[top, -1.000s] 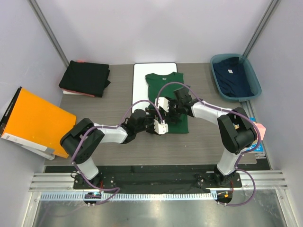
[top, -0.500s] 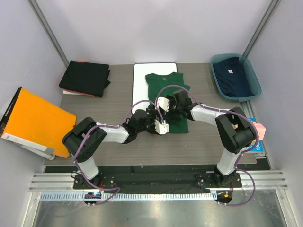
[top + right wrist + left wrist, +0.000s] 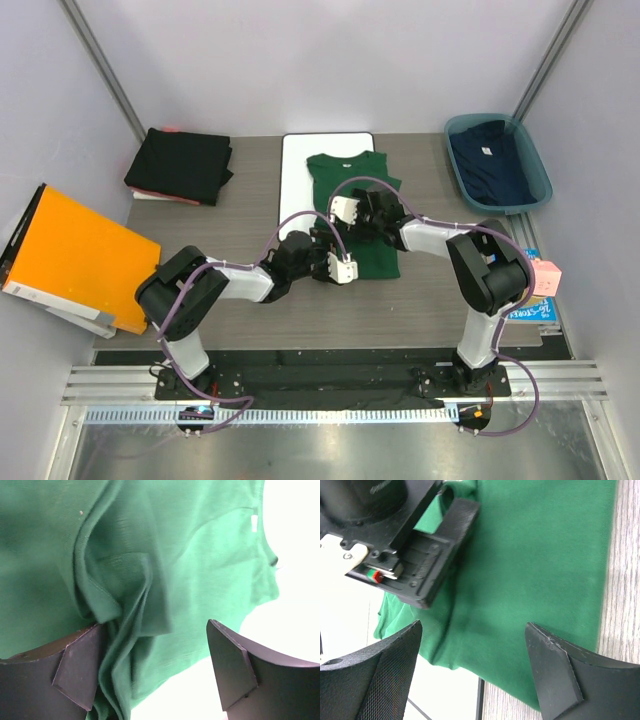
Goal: Fold and stack the t-shirts
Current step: Fold the folded rectangular tshirt in 1/3 of the way, then grab one side of the 2/3 rectangular tshirt with both arms
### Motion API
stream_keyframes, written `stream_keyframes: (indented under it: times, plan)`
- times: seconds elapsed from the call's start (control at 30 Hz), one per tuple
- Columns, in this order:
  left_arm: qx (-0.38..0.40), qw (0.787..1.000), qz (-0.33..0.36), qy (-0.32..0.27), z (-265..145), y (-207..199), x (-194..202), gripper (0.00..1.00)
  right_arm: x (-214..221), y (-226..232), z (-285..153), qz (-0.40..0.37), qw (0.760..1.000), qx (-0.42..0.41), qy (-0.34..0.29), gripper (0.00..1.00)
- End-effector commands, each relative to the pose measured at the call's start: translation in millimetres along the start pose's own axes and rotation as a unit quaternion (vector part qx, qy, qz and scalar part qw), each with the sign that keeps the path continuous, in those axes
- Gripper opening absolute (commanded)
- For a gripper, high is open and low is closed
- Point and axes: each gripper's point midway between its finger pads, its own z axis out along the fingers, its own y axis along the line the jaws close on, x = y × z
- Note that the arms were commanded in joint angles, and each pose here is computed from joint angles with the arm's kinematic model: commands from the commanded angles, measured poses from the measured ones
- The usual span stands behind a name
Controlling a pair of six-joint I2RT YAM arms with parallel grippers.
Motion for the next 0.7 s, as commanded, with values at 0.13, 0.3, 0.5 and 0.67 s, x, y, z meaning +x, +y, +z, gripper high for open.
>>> stream_keyframes:
  times: [0.13,0.3,0.5,0.67]
  plan:
    - [-0.028,0.999,-0.003,-0.03,4.6,18.3,-18.5,0.83,-9.1,-110.9,6.5,-0.025,0.987,0.159,-0.014,0.86]
    - [-0.03,0.999,-0.001,-0.03,6.0,19.9,-19.4,0.83,-11.7,-145.7,-1.0,-0.019,0.98,0.197,-0.007,0.88]
    - [-0.033,0.999,0.004,-0.027,7.1,21.7,-20.2,0.83,-9.8,-168.4,-10.8,-0.029,0.974,0.226,-0.001,0.88]
    - [-0.059,0.998,0.02,-0.008,-6.2,35.4,-17.7,0.86,2.7,-140.9,-28.1,-0.005,0.992,0.129,-0.009,0.89]
